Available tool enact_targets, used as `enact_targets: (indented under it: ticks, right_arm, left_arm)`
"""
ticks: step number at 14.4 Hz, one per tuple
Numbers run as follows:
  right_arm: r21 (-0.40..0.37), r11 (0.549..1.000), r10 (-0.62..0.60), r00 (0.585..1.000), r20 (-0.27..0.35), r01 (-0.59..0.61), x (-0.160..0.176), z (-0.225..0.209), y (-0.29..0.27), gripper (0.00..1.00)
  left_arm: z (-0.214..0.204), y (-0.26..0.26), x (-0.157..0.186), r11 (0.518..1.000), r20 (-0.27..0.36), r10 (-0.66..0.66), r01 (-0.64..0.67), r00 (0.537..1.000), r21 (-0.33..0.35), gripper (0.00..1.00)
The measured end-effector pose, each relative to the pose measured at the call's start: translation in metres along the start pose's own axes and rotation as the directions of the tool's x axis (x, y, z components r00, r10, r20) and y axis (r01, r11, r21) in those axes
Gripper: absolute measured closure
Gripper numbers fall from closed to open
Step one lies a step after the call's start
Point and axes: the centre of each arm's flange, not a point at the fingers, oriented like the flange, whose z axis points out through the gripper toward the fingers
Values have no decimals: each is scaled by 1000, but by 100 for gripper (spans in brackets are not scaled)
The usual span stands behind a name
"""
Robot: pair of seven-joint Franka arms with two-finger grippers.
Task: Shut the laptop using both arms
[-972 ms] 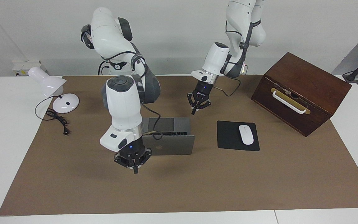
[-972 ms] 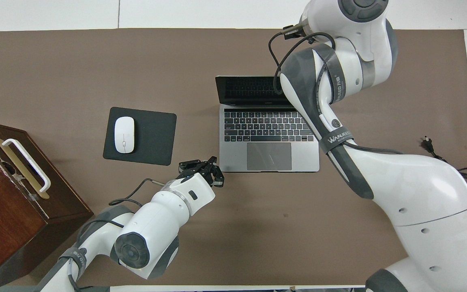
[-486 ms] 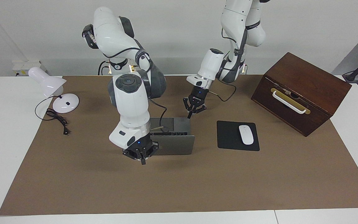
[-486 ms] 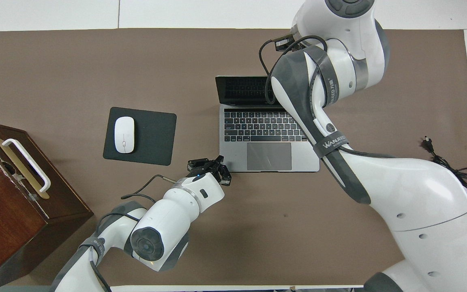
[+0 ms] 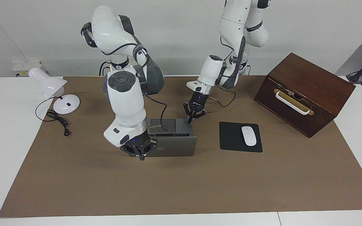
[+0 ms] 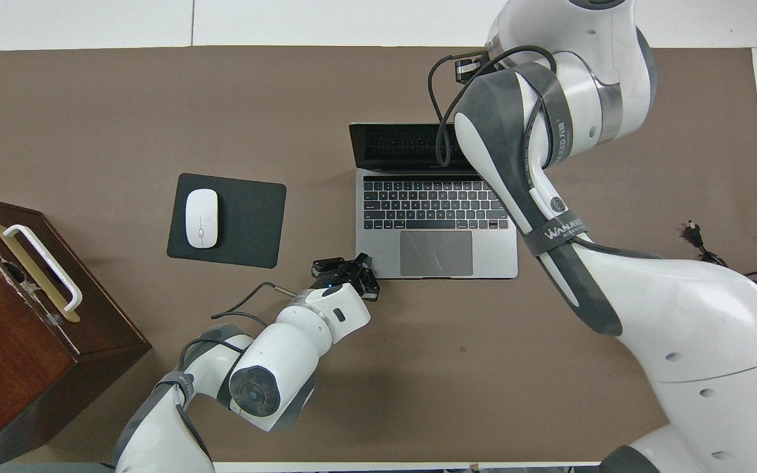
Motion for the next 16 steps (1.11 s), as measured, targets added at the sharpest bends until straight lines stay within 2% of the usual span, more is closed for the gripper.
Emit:
enact_targets:
  ticks: [3,6,11,16]
  right_arm:
    - [2,1000,26,999,28,-26,-3,1,0,99]
    - [6,999,38,999,30,-38,-3,1,2,99]
    - [57,996,72,996,51,-75,0,2,13,99]
    - [89,991,93,992,83,-101,-2,7,17,99]
  left_arm:
    - [1,1,-1,1000,-10,10,-10,1000,-3,99]
    - [1,1,-1,999,-10,52,-52,999,-2,99]
    - [1,1,-1,985,-9,171,-171,985,-1,99]
    - [3,-2,-2,979,-22,205,-205,978,5,99]
